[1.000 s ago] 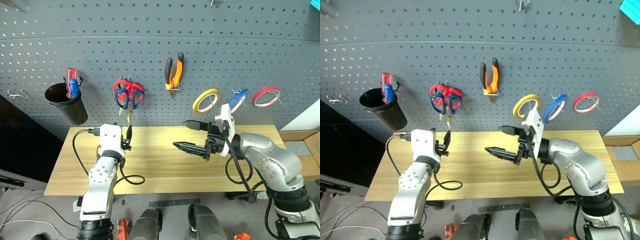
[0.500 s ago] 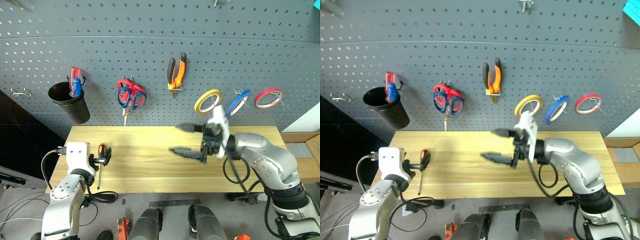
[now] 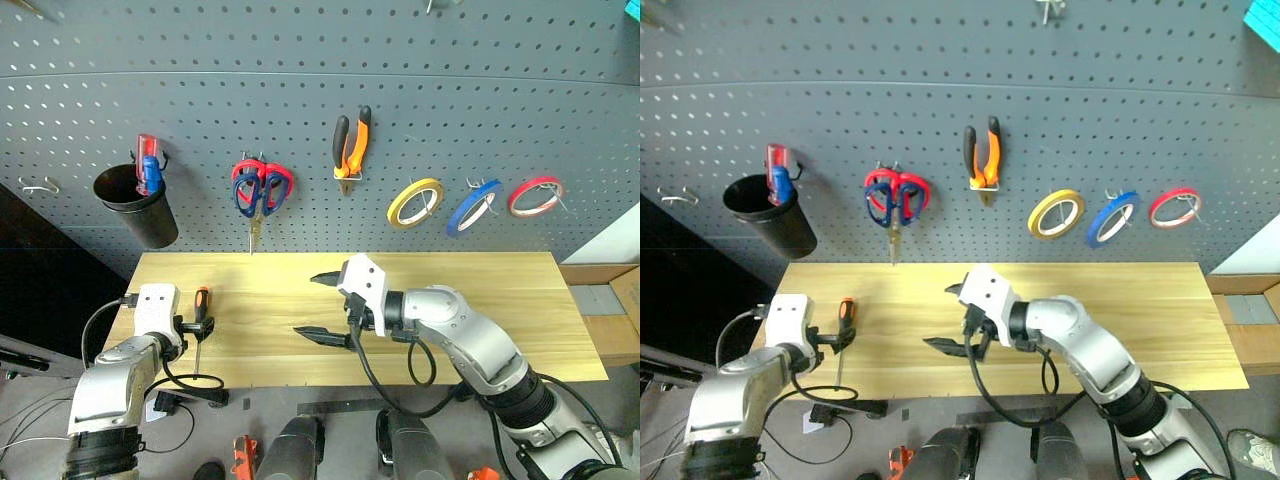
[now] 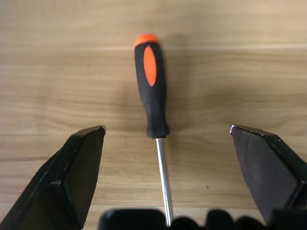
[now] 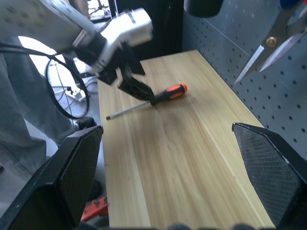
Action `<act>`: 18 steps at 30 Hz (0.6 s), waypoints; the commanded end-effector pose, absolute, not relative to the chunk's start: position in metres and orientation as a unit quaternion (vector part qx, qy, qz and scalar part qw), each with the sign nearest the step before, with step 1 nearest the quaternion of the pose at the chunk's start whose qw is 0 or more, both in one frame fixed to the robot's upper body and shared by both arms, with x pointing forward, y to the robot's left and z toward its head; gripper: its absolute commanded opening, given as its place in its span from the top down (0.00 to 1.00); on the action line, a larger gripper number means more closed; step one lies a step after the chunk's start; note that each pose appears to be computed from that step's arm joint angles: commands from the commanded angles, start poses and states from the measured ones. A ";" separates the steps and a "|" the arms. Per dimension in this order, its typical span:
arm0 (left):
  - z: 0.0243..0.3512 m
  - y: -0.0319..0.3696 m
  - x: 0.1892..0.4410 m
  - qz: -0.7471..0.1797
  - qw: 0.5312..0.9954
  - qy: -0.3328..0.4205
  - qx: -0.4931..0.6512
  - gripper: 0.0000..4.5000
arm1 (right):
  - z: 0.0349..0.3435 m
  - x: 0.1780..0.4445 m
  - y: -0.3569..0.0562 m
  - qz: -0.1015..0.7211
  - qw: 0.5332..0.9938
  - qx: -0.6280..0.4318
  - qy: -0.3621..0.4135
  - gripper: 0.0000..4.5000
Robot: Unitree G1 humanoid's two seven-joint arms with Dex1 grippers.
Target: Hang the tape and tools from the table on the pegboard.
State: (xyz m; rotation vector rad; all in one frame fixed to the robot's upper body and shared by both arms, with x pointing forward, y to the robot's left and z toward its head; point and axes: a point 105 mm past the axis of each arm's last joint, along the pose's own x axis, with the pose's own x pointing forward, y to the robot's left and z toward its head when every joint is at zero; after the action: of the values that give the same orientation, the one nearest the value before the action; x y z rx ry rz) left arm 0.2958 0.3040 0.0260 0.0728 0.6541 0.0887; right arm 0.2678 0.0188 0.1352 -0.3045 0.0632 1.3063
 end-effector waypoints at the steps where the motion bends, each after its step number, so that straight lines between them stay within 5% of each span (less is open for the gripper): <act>1: 0.031 0.313 0.302 0.057 0.947 0.311 0.053 0.00 | 0.145 0.263 0.024 0.611 0.779 -0.140 0.005 0.00; 18: -0.006 0.318 0.328 0.061 0.935 0.349 -0.025 0.00 | 0.146 0.266 0.023 0.601 0.787 -0.137 0.010 0.00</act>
State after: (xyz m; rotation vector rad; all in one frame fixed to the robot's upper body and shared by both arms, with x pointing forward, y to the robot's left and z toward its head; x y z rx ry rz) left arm 0.3262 0.3147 -0.0065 -0.0641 0.7190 0.1185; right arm 0.2679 0.0221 0.1345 -0.2906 0.0729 1.2965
